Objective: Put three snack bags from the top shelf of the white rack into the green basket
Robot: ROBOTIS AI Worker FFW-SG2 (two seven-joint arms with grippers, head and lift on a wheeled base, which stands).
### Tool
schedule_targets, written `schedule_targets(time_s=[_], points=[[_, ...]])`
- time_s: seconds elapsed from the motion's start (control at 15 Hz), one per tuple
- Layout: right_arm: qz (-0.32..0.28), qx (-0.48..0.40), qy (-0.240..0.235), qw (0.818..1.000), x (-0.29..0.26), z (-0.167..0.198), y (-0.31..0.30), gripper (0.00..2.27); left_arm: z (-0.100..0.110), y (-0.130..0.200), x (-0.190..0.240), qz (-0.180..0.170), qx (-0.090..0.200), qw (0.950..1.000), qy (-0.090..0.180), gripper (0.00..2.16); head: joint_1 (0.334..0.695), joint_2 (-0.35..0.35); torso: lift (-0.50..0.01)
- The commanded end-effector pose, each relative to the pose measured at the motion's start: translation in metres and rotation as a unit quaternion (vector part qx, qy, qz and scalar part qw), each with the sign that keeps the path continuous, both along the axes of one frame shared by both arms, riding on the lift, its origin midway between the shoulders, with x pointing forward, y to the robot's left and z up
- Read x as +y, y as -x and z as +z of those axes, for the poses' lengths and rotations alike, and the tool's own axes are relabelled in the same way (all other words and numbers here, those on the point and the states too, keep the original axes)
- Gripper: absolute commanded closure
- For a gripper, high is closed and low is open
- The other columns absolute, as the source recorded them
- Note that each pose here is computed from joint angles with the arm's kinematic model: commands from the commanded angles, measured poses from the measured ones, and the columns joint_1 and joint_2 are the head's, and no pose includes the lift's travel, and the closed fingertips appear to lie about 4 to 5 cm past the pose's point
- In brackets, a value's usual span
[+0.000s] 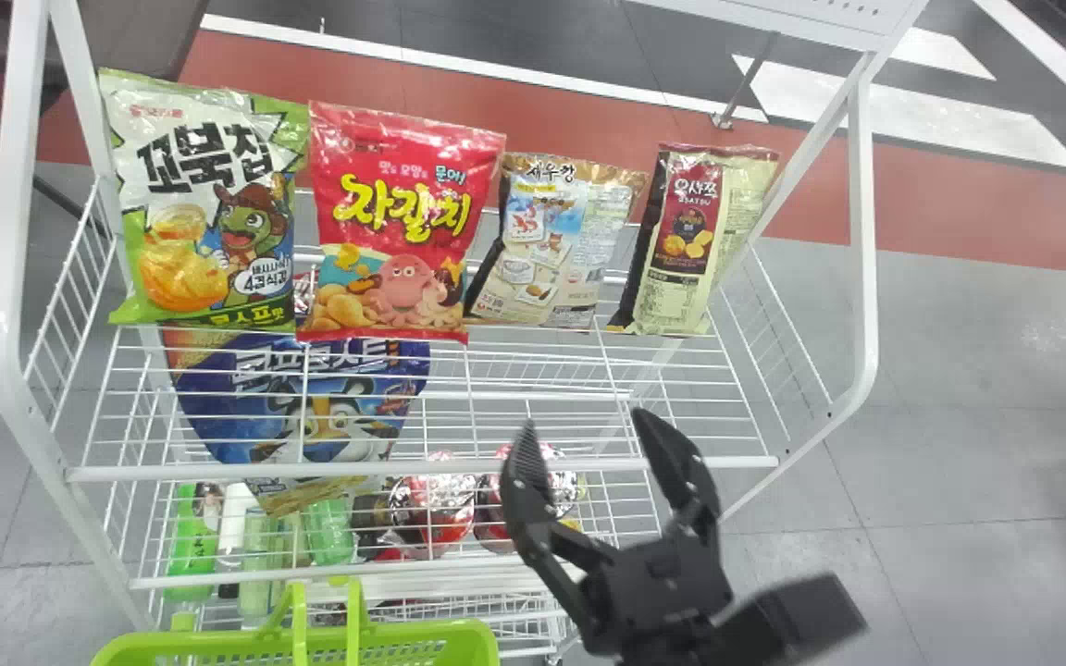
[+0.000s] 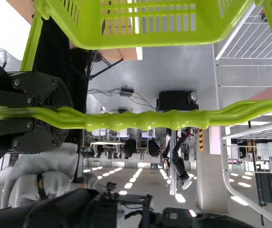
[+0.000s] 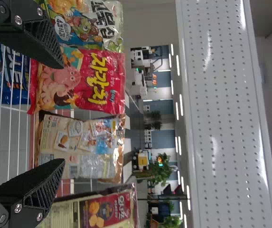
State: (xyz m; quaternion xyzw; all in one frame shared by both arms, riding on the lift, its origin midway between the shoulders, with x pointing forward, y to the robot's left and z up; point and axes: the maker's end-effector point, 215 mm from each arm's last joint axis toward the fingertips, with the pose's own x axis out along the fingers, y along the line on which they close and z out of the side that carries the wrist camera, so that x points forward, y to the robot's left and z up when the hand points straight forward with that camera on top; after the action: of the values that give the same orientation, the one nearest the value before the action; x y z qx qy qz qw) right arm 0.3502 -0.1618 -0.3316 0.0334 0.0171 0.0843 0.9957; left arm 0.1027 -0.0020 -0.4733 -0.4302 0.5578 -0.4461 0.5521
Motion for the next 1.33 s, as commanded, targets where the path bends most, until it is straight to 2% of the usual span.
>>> schedule_targets(time_s=[0.0, 0.13, 0.2, 0.4, 0.53, 0.6, 0.8, 1.07, 1.27], points=[[0.033, 0.042, 0.004, 0.999, 0.035, -0.014, -0.042, 0.12, 0.000, -0.003, -0.001, -0.001, -0.003, 1.0000, -0.001, 2.15, 0.695, -0.350, 0.000], [0.063, 0.058, 0.002, 0.996, 0.070, -0.017, -0.074, 0.12, 0.001, -0.005, -0.002, -0.005, -0.002, 1.0000, 0.000, 2.15, 0.695, -0.350, 0.000], [0.083, 0.063, 0.005, 0.995, 0.093, -0.018, -0.088, 0.12, 0.001, -0.006, -0.002, -0.006, -0.005, 1.0000, -0.001, 2.15, 0.695, -0.284, 0.000], [0.134, 0.062, 0.009, 0.989, 0.154, -0.012, -0.118, 0.12, 0.001, -0.006, -0.003, -0.007, -0.004, 1.0000, -0.001, 2.15, 0.695, -0.158, 0.000], [0.150, 0.060, 0.014, 0.987, 0.184, -0.013, -0.138, 0.12, 0.000, -0.007, -0.003, -0.007, -0.004, 1.0000, 0.000, 2.15, 0.695, -0.079, 0.000], [0.154, 0.061, 0.013, 0.986, 0.194, -0.014, -0.147, 0.12, -0.001, -0.006, -0.004, -0.008, -0.003, 1.0000, 0.000, 2.15, 0.695, -0.015, 0.000], [0.168, 0.074, -0.012, 0.983, 0.211, -0.018, -0.177, 0.12, -0.001, -0.007, -0.003, -0.008, -0.004, 1.0000, 0.000, 2.15, 0.695, 0.059, 0.000], [0.174, 0.076, -0.041, 0.981, 0.213, -0.002, -0.213, 0.13, -0.001, -0.012, 0.001, -0.009, -0.002, 1.0000, 0.000, 2.15, 0.695, 0.084, 0.000], [0.180, 0.093, -0.036, 0.979, 0.216, -0.008, -0.223, 0.13, 0.000, -0.018, 0.001, -0.013, -0.003, 0.9999, 0.004, 2.15, 0.695, 0.086, 0.000]])
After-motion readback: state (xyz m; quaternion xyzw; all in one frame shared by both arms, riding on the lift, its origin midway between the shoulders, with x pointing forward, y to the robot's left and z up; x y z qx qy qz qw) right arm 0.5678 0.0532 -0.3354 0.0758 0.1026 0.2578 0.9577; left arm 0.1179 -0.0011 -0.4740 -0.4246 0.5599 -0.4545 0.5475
